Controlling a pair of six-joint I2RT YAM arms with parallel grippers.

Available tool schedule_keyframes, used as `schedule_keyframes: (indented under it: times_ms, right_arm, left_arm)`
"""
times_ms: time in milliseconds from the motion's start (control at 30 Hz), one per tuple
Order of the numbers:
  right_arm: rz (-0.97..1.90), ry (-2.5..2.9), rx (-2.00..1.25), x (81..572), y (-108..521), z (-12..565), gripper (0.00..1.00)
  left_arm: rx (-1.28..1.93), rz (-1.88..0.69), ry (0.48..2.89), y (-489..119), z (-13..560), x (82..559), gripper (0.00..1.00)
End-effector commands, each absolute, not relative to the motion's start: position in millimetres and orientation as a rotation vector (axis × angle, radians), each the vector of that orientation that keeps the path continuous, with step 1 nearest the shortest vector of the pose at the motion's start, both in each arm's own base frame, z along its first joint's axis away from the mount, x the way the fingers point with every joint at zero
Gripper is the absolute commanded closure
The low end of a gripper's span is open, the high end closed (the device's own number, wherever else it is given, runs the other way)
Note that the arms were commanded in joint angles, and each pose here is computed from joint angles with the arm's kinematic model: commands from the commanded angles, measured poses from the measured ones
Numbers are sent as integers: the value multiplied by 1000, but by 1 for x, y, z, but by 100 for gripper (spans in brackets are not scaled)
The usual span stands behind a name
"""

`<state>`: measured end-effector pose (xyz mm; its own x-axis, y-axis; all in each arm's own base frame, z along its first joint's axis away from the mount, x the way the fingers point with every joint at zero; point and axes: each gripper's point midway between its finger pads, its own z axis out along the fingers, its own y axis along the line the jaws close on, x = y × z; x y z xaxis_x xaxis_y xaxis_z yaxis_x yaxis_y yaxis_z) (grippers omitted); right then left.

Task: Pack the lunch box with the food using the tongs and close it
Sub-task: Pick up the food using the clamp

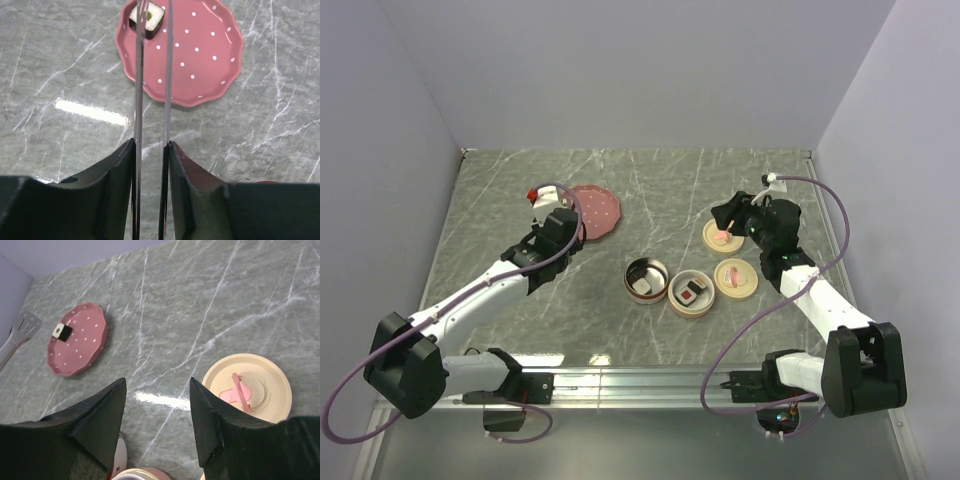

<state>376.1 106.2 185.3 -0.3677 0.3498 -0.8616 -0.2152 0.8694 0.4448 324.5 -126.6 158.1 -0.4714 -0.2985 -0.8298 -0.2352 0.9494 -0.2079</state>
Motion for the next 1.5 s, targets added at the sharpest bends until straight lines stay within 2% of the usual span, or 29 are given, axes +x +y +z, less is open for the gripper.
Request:
schedule_keyframes:
  times_ms: [0,600,1467]
  right_arm:
    - [601,1792,87,377,105,200,39]
    - [603,1789,85,377,105,201,39]
    - [591,1801,95,380,103,198,39]
  left_arm:
    - [-416,-68,2083,-124,152,326,61]
    - [-411,-66,2166,-124,117,333,50]
    - [-370,-134,2185,-118,102,364,53]
